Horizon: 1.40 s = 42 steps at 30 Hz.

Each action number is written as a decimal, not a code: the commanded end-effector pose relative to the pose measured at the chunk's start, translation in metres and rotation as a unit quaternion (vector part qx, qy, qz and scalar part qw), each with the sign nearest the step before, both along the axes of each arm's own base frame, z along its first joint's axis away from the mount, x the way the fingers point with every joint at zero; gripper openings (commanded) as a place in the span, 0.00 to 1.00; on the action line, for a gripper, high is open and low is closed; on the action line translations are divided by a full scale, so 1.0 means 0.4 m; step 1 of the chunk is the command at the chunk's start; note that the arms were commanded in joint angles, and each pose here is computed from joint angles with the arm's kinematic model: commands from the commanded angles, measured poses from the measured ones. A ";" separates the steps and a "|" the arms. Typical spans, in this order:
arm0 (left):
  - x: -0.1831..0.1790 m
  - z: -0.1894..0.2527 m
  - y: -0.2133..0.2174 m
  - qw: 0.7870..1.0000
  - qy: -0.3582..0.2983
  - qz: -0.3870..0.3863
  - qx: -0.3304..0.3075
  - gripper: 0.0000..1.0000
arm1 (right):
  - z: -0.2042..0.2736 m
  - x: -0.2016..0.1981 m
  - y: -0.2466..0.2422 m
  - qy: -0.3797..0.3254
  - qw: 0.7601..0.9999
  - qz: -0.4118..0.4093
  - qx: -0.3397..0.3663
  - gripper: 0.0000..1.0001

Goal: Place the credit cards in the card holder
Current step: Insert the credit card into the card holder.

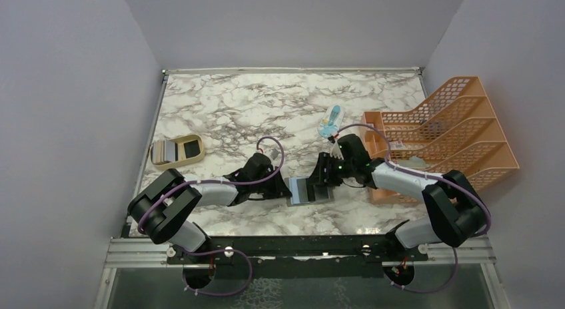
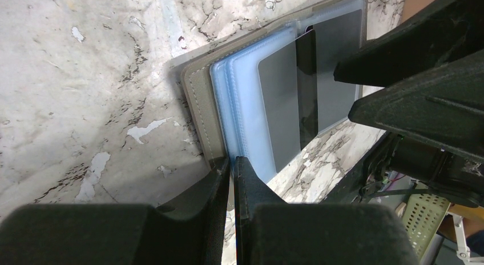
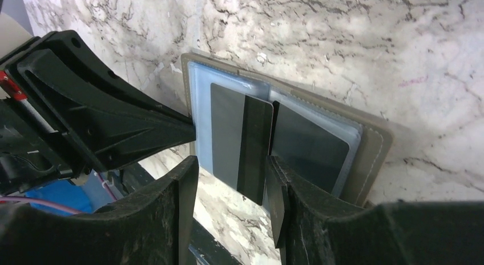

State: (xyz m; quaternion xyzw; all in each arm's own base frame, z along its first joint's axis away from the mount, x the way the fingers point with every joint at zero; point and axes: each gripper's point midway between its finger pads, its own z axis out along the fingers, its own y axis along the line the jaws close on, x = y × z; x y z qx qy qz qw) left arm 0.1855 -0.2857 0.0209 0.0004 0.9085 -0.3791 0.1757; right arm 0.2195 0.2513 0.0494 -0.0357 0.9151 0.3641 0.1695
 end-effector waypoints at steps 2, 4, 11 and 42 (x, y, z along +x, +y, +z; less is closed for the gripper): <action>-0.022 -0.031 0.026 0.999 0.010 -0.001 0.033 0.13 | -0.020 -0.031 -0.021 0.015 1.000 -0.018 -0.016 0.48; -0.024 -0.031 0.026 0.999 0.011 -0.002 0.032 0.12 | -0.030 -0.039 -0.018 0.020 1.000 -0.017 -0.016 0.49; -0.027 -0.026 0.020 1.000 0.010 -0.003 0.028 0.12 | -0.042 -0.059 0.010 0.029 0.999 -0.009 -0.014 0.49; -0.002 -0.021 0.007 0.999 -0.008 -0.012 0.052 0.13 | -0.030 0.005 -0.010 -0.041 0.996 0.006 -0.080 0.44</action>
